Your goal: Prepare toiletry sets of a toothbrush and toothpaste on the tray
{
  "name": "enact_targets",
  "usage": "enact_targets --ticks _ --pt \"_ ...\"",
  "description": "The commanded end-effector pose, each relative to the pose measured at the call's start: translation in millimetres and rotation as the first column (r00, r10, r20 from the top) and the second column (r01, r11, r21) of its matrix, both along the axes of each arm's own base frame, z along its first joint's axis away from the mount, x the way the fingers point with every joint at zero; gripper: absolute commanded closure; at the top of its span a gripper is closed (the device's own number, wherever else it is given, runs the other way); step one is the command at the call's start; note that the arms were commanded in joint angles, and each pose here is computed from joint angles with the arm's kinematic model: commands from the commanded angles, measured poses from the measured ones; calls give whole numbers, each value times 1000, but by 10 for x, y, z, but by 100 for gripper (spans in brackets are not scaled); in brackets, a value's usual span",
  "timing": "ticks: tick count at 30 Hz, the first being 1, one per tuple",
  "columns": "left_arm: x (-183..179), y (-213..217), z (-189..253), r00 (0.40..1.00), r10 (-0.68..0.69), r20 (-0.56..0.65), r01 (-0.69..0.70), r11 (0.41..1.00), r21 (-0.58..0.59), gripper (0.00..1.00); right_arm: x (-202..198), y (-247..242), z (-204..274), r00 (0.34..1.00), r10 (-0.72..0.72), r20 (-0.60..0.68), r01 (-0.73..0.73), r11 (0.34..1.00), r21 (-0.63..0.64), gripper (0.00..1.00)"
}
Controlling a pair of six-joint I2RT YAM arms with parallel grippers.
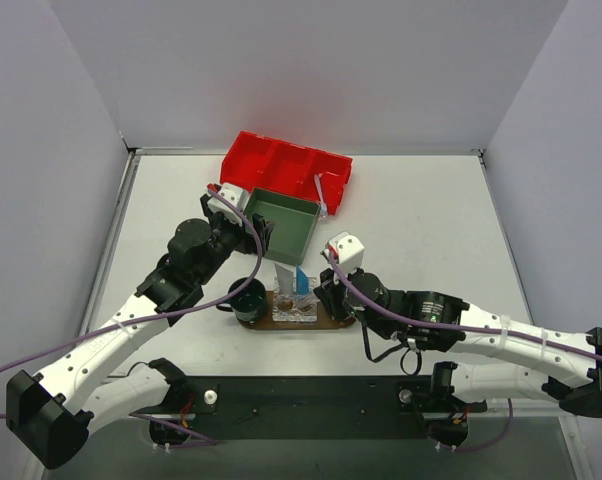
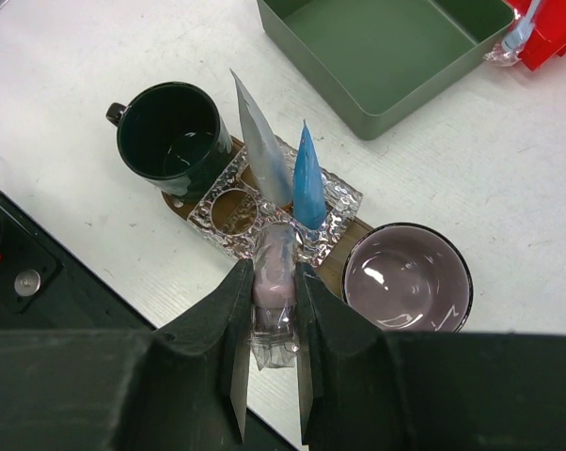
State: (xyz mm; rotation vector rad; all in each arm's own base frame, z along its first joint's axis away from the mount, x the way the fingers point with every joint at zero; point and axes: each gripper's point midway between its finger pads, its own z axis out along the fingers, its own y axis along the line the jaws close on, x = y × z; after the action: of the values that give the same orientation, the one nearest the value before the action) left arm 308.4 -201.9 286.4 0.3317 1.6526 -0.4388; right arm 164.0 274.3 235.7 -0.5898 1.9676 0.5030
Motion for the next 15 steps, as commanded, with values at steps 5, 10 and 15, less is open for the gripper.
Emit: enact_targets --ticks 5,10,15 --pt "5 52 159 999 16 48 -15 1000 -17 10 54 126 -98 1000 -16 16 16 1000 16 100" --pt "6 53 155 999 16 50 -15 1000 -14 10 51 142 -191 1000 -15 23 15 1000 5 100" --pt "6 49 149 999 15 48 -14 1000 -15 10 62 145 -270 999 -24 34 24 1000 -9 100"
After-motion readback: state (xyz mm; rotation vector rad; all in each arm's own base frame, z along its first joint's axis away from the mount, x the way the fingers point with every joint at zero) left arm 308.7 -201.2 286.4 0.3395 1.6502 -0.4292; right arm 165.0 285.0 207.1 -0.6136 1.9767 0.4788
